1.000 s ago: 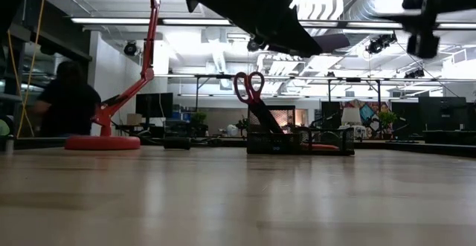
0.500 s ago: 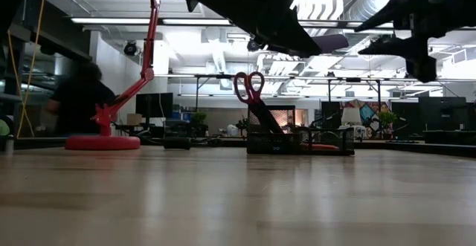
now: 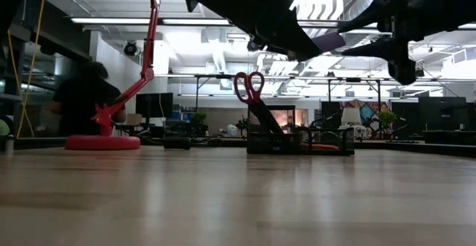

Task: Pick and place office supplies into organizer
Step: Put the blue sticky note into the black desk organizer

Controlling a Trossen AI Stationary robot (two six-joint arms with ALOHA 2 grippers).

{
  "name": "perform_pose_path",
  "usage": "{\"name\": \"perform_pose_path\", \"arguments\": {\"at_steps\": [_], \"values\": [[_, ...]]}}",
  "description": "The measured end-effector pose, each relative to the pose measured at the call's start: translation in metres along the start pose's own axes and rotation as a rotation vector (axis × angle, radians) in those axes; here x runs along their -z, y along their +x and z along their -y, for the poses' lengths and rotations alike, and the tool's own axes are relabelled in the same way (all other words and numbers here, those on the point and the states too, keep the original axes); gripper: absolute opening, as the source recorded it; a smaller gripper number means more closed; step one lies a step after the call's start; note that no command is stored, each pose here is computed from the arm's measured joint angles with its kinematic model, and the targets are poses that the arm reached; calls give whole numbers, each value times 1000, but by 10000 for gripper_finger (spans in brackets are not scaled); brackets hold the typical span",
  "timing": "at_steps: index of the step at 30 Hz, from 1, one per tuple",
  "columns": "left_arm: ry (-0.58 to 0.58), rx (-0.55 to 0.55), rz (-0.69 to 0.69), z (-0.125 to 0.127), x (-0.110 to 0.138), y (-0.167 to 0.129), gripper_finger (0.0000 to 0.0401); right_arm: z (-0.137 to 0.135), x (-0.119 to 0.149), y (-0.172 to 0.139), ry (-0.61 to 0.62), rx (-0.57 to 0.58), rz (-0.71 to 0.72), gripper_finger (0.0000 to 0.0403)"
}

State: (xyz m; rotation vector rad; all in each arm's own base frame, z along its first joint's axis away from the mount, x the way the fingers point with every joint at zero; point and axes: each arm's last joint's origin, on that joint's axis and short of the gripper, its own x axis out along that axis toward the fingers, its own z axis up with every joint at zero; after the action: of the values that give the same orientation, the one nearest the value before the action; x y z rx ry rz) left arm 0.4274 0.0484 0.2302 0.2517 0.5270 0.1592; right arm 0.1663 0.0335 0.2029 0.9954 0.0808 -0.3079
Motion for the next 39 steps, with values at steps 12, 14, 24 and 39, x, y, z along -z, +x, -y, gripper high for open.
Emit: {"name": "perform_pose_path", "arguments": {"at_steps": [12,14,24,39], "values": [[-29,13,-52,1,5,0,238,-1,-2,4,17,-43,-37,154],[-33,15,-61,2,6,0,220,-2,-2,3,17,-54,-41,154],[-34,16,-50,1,5,0,165,-4,3,10,31,-67,-31,154],[-35,27,-48,2,5,0,183,-3,4,33,7,-23,18,153]]}}
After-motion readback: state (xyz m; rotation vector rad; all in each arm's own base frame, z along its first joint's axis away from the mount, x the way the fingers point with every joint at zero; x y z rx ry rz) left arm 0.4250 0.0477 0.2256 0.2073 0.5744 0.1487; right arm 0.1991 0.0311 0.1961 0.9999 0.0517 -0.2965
